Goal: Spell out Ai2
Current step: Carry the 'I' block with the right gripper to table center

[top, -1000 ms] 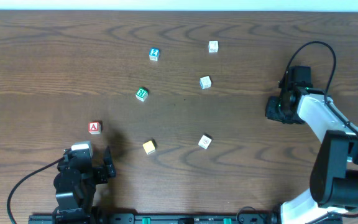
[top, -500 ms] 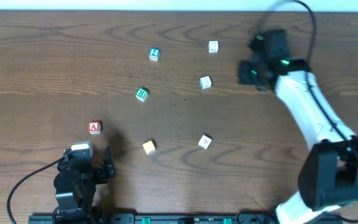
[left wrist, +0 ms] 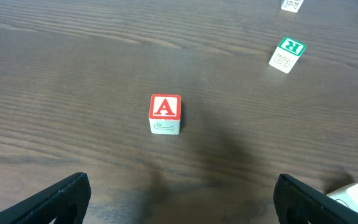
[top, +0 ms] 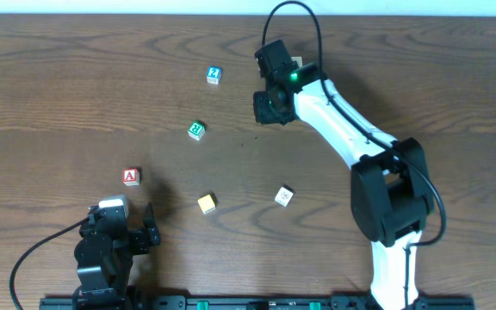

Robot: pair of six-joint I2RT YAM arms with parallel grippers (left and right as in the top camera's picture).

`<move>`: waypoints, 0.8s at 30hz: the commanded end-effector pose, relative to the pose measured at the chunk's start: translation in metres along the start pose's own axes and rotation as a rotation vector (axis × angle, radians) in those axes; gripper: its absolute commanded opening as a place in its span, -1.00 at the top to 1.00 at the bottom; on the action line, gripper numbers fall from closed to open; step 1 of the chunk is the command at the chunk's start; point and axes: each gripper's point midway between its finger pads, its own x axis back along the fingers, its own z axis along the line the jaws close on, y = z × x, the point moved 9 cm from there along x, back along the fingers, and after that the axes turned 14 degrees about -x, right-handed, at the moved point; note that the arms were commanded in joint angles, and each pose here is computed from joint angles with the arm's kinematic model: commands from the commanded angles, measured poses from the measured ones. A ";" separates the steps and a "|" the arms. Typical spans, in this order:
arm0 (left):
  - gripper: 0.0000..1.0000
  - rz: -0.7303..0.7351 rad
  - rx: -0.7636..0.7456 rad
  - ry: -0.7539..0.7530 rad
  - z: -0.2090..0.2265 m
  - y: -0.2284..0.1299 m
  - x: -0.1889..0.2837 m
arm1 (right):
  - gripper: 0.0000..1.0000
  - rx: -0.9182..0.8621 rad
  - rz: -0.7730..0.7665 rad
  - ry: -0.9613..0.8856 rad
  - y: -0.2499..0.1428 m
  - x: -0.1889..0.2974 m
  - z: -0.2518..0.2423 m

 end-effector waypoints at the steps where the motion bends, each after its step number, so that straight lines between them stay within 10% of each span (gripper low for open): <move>1: -0.91 -0.001 -0.008 -0.003 -0.001 -0.001 -0.001 | 0.97 -0.014 -0.003 -0.013 -0.004 -0.008 0.011; 24: -0.91 -0.001 -0.008 -0.003 -0.001 -0.001 -0.001 | 0.97 -0.009 0.041 -0.142 -0.044 -0.028 0.023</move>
